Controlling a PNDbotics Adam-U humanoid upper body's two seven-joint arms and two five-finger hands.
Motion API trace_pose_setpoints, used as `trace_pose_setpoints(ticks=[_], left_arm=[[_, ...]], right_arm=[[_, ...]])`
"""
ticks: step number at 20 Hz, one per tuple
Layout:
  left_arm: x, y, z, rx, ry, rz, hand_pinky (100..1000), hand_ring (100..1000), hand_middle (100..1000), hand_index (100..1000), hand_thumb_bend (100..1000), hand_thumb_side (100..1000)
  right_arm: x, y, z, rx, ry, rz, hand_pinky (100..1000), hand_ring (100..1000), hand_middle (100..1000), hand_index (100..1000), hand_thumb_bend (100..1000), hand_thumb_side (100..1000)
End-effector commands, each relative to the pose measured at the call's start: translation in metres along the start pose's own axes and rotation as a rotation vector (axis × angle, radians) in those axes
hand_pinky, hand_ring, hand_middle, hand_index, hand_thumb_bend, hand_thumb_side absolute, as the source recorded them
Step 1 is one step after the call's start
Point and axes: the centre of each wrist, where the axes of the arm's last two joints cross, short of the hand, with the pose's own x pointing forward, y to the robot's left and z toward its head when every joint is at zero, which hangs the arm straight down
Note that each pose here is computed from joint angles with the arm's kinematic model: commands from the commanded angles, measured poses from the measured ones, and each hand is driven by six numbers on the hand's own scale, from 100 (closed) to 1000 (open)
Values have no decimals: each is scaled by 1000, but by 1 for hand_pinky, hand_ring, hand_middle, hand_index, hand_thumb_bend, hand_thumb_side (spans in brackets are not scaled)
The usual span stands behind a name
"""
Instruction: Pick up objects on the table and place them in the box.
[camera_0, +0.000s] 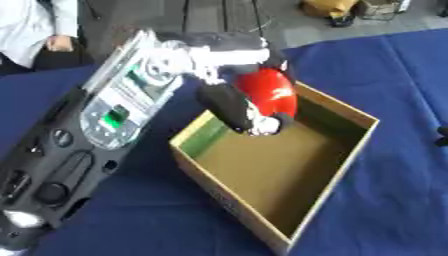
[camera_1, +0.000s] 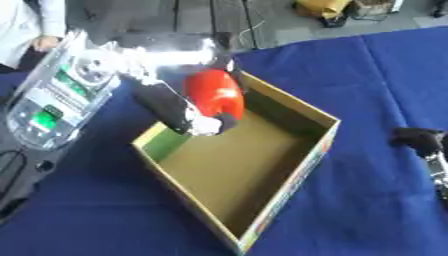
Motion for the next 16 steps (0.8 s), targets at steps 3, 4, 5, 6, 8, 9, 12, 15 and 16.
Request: trace_pose_setpoints(ticks=[3,4,5,6,8,9,12,15,16], left_arm=[[3,-10,-17,-5,10,-84,425,549,646,747,100,290],[3,-13,-21,-6,17,-104,425,549,646,747,100,290],[2,-16,-24,-5,23,-120,425,549,646,747,100,290],[1,-18,-27,-4,26,-131,425,549,646,747,100,290],[-1,-21,-29,-3,28,-144,425,549,646,747,100,290],[-2,-21,-30,-2,28,-147,425,549,646,747,100,290],[-1,-29,-38,-12,51,-162,437,633,696,818,100,184],[2,-40,-48,-58,58,-199,499,703,757,889,100,265],[3,-42,-49,-70,57,-215,515,729,778,903,100,290]], right_arm=[[4,-2,-3,-6,-20,2,903,861,595,742,100,880],[4,-2,-3,-7,-20,1,903,861,595,742,100,880],[4,-2,-3,-8,-20,1,903,861,595,742,100,880],[4,-2,-3,-8,-20,1,903,861,595,742,100,880],[4,-2,-3,-8,-20,1,903,861,595,742,100,880],[4,-2,-3,-9,-20,1,903,861,595,742,100,880],[4,-2,-3,-13,-21,2,903,861,594,741,100,876],[4,-2,-3,-17,-22,3,903,861,594,741,100,877],[4,-2,-3,-16,-22,3,903,861,594,741,100,876]])
